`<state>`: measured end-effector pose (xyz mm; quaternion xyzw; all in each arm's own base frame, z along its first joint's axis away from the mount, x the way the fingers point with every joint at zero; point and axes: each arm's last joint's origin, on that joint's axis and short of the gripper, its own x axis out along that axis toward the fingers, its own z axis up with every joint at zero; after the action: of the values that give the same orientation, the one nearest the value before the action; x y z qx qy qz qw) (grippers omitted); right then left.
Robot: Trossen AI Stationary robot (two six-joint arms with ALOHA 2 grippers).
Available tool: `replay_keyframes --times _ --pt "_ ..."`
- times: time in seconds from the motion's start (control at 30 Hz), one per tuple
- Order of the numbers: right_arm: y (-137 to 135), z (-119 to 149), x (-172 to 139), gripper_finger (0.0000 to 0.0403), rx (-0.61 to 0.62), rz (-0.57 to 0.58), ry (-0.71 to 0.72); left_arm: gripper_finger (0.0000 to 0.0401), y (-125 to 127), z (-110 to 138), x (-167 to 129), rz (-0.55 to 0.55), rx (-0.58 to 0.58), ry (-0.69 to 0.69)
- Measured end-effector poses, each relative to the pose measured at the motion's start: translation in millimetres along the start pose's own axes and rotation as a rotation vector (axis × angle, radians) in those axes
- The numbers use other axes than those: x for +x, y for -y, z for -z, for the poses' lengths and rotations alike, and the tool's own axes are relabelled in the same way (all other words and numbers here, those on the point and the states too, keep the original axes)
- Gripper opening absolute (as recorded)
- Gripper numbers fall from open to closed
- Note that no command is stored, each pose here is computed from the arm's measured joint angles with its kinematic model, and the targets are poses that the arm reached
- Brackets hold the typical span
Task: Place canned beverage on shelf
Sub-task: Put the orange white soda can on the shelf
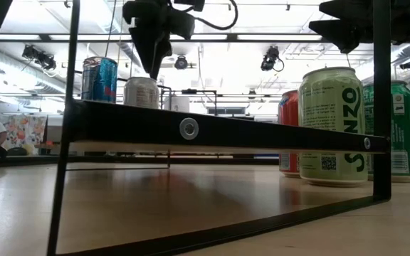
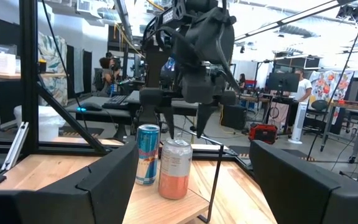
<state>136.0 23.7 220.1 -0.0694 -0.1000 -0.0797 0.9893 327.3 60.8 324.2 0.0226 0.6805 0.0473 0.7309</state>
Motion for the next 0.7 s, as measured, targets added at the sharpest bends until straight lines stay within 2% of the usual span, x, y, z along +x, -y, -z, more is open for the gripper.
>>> replay_keyframes --times 0.1,0.2,0.43,0.57,0.7 --pt "0.0 0.0 0.0 0.0318 0.001 0.000 0.000 0.0280 9.1 -2.3 -1.0 -0.057 0.092 0.004" --pt "0.0 0.1 0.0 0.0318 0.004 0.000 -0.001 0.0286 16.3 -7.0 -2.0 -0.107 0.126 0.040" --pt "-0.1 0.6 0.0 0.0318 0.000 -0.001 -0.006 0.0327 27.0 -14.0 1.2 -0.109 0.139 0.068" --pt "-0.1 0.5 0.0 0.0318 0.000 -0.001 -0.005 0.0359 30.7 -13.6 5.7 -0.078 0.147 0.026" --pt "-0.1 0.3 0.0 0.0318 0.001 -0.001 -0.004 0.0370 32.1 -14.2 10.6 -0.072 0.155 -0.009"
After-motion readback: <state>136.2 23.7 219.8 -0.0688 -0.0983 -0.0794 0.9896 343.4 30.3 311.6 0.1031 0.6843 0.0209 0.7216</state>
